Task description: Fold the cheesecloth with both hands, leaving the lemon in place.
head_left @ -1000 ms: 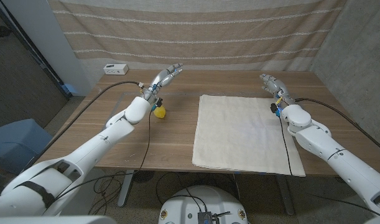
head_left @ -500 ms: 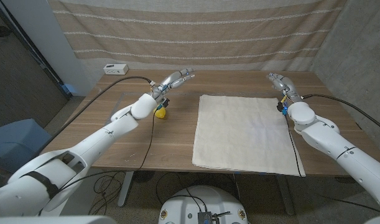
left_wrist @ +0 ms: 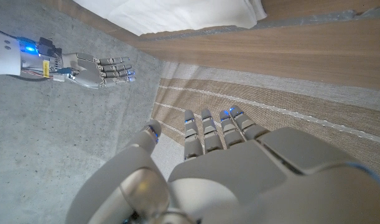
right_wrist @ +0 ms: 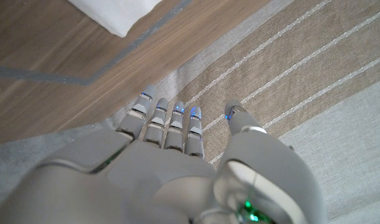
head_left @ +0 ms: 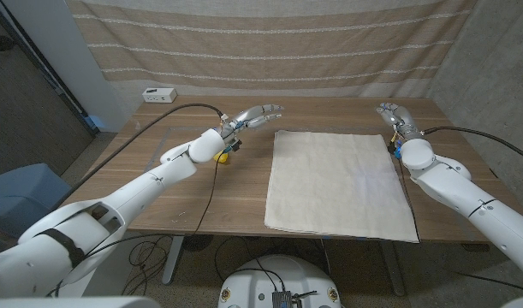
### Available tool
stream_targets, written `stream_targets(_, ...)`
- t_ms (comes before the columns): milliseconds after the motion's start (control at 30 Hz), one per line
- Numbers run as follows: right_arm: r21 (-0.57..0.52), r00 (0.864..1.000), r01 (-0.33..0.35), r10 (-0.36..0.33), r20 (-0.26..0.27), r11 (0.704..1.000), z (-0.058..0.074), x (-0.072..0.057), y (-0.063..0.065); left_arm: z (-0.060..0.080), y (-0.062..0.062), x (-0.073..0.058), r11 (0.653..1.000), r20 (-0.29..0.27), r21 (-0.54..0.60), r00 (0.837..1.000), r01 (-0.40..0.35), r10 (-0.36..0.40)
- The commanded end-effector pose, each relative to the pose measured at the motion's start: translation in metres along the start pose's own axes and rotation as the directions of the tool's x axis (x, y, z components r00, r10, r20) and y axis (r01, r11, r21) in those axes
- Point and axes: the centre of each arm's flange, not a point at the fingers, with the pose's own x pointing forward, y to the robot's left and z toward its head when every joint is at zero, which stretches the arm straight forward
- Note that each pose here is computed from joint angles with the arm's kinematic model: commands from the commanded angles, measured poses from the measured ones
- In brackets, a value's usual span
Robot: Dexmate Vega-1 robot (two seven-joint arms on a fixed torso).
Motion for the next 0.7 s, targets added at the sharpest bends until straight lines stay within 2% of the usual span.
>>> stream_targets(33,-0.183,0.996,0.043,-0.056,-0.064,0.982,-0.002,0.003,-0.001,0.005,-0.02,0.01,0.993,0.002,0.055,0.995,0.101,-0.101)
stream_targets(333,-0.308,0.992,0.063,-0.093,-0.087,0.949,-0.002,0.006,0.005,0.007,-0.033,0.012,0.986,-0.004,0.081,0.989,0.145,-0.146)
stream_targets(700,-0.474,0.983,0.06,-0.134,-0.126,0.879,-0.007,0.012,0.017,0.005,-0.045,0.013,0.975,-0.026,0.115,0.981,0.192,-0.19)
